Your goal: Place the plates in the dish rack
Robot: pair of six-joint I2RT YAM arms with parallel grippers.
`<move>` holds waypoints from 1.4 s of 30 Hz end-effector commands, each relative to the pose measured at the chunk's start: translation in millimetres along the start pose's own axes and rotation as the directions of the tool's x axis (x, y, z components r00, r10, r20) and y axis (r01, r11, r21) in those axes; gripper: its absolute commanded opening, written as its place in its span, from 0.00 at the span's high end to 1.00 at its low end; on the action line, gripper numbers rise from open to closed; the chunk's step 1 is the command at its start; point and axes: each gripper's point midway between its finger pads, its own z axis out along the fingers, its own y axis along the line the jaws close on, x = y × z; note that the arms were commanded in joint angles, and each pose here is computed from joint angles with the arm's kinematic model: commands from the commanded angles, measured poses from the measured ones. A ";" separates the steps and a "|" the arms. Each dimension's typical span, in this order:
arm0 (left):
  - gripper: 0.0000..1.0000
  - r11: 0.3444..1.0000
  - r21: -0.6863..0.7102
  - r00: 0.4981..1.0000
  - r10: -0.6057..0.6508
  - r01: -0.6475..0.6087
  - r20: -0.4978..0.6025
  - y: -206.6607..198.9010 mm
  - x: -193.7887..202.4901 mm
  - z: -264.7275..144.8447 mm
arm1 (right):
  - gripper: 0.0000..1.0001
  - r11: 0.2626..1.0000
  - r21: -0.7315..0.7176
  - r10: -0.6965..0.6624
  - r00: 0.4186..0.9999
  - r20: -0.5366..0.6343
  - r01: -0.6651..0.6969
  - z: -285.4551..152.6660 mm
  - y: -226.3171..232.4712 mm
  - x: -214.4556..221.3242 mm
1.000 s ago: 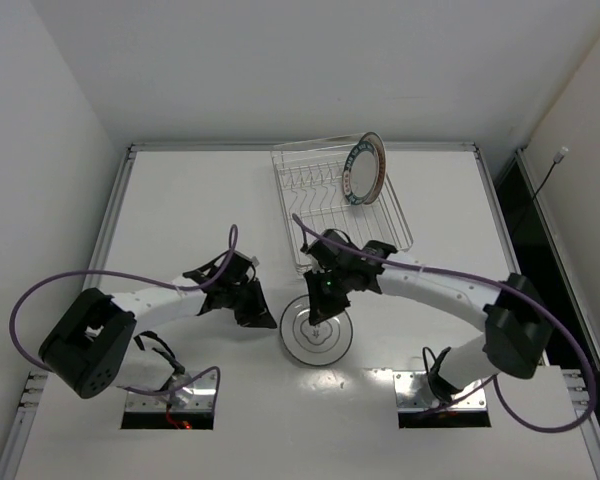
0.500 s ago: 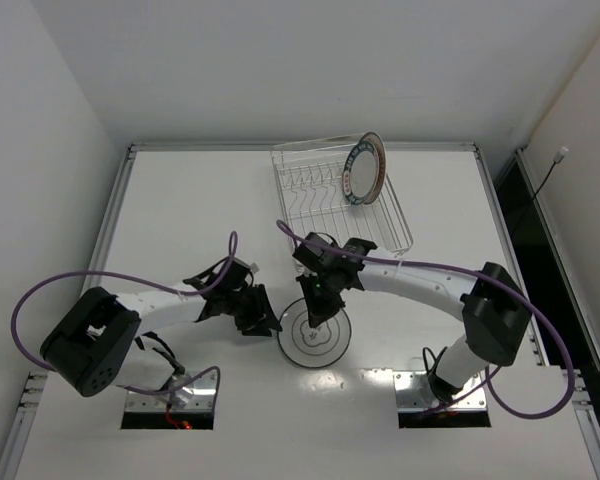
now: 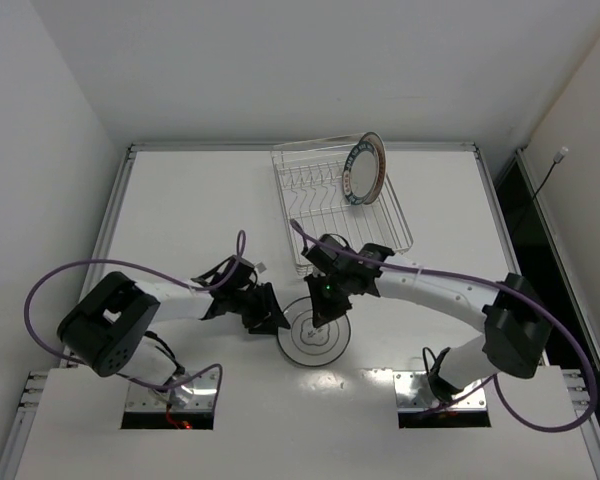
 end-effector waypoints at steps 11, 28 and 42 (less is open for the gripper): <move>1.00 0.989 0.075 0.992 0.126 -0.127 0.028 -23.7 -9.5 3.5 | 1.00 0.993 -0.119 0.013 0.966 0.257 0.018 -60.8 5.0 -30.4; 1.00 0.791 0.382 0.852 0.311 -0.478 0.421 -173.1 -22.9 -149.8 | 0.26 0.967 -0.234 0.086 0.731 0.677 0.103 -156.0 -22.5 -48.9; 1.00 0.727 0.464 0.848 0.321 -0.506 0.422 -189.4 -11.4 -162.9 | 1.00 0.936 -0.315 0.134 0.668 0.732 0.156 -172.7 -10.4 -69.6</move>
